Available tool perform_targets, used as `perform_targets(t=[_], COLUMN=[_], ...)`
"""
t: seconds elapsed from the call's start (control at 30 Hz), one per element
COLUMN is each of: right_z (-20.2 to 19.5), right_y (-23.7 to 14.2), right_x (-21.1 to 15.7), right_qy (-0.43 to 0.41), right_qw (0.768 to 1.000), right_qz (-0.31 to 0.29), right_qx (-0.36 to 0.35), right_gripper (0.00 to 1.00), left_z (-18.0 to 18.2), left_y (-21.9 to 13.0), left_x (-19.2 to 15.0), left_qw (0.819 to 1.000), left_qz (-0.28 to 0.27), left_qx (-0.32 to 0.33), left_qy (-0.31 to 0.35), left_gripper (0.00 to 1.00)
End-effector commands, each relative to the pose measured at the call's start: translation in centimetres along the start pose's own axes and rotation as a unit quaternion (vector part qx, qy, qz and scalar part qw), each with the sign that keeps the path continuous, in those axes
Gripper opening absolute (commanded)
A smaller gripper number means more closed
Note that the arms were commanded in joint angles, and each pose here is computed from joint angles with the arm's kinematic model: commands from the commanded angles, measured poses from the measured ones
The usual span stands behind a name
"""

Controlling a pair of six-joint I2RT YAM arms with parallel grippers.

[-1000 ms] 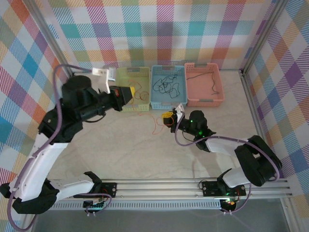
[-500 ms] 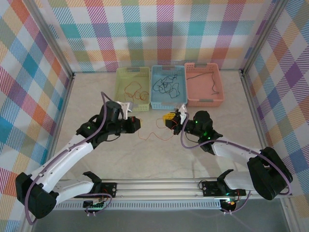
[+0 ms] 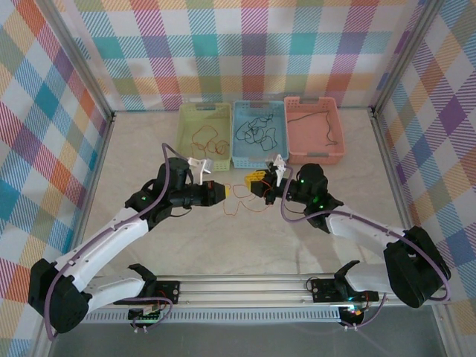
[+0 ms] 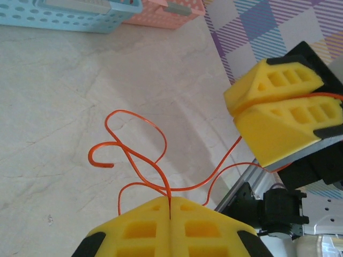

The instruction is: Untangle the cables

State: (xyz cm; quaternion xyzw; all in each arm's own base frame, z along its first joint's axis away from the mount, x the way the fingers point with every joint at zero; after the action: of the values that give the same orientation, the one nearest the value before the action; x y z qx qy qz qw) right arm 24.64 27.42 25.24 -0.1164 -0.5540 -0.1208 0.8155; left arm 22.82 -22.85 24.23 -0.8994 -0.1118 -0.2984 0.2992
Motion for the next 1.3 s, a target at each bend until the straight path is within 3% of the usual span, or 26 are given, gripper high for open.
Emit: perform_targets(t=[0.0,0.37,0.8,1.27], right_z=[0.9,3.2,4.9,6.7], right_y=[0.6,1.0,1.7,1.4], right_x=[0.6,2.6,5.0,7.6], right_qy=[0.026,0.032,0.052,0.046], right_qw=[0.999,0.999,0.996,0.995], right_qz=[0.003,0.012,0.037,0.048], right_qx=[0.023,0.039,0.056,0.081], right_gripper=[0.13,0.13,0.13,0.13], left_z=[-0.8,-1.1,-2.4,-4.7], left_y=[-0.6,-3.0,-4.1,-5.6], left_x=[-0.1,-0.3,0.3,1.9], left_qw=[0.999,0.998,0.992,0.974], left_qz=[-0.009,-0.028,-0.049,-0.101], left_qx=[-0.026,-0.003,-0.022,-0.052], left_qy=[0.02,0.054,0.111,0.195], left_gripper=[0.0,0.0,0.0,0.0])
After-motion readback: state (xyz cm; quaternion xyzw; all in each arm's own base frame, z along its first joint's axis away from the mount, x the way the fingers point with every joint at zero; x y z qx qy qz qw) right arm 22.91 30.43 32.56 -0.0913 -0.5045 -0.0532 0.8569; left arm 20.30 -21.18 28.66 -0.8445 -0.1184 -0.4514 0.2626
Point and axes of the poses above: each hand's point on the last joint's axis, 136 mm out from that joint toward the fingers, its own y axis out along the fingers, its own z axis along the line the jaws close on, x = y × z, the point moved 3 cm from there along -y, back along the fingers, and after that the axes turned 5 degrees about y, right-handed, at the moved point
